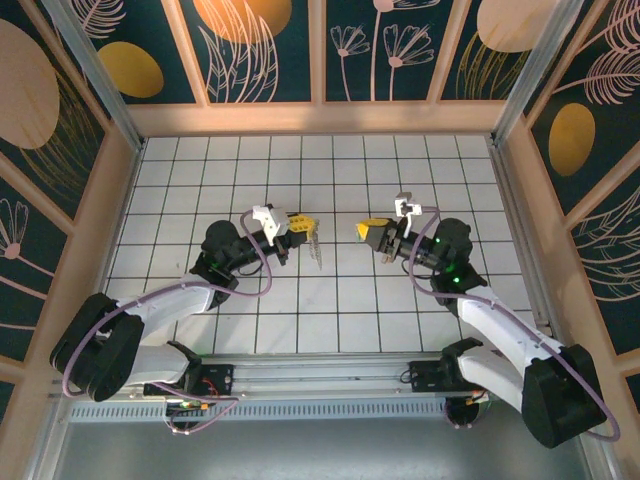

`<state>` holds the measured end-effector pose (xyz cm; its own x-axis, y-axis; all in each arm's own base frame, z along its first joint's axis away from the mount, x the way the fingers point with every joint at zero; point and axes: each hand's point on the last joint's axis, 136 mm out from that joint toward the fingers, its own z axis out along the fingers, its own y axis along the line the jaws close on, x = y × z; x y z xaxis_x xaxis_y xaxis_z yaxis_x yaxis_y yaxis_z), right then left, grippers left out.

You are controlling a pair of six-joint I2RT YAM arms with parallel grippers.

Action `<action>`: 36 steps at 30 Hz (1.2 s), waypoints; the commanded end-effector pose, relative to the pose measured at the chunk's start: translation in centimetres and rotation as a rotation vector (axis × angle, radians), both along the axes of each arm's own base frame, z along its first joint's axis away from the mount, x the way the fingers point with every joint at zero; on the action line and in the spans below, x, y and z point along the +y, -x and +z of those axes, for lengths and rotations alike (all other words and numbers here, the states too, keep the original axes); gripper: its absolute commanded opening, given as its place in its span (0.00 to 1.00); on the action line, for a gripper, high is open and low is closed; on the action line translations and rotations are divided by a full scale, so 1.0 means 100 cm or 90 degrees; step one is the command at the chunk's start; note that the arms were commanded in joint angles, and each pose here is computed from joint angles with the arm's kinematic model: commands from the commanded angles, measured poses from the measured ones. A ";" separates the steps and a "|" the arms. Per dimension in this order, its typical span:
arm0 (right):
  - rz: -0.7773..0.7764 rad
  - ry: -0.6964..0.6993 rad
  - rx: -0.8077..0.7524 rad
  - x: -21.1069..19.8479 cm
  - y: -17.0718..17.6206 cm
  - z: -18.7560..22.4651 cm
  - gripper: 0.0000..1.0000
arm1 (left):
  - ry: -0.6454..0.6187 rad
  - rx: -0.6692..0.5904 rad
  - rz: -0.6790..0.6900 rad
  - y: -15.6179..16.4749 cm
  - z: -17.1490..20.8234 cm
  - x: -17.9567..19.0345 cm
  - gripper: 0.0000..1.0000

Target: Put the keys on the keyring

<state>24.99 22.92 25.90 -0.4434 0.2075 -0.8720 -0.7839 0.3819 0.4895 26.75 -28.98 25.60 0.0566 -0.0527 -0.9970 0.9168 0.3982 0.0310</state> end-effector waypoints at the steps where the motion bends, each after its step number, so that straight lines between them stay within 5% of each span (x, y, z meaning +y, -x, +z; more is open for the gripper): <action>1: 0.026 -0.021 -0.039 0.008 0.009 0.017 0.00 | 0.019 -0.032 -0.021 0.005 0.020 -0.005 0.00; 36: 0.102 -0.003 -0.117 0.070 0.013 0.047 0.00 | 0.010 -0.022 -0.062 0.013 0.020 -0.012 0.00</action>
<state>23.78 29.48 28.09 -0.3820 0.1184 -0.9165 -0.8776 0.2645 0.3999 25.92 -29.65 25.64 0.0424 -0.0431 -0.9982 0.9400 0.3403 0.0252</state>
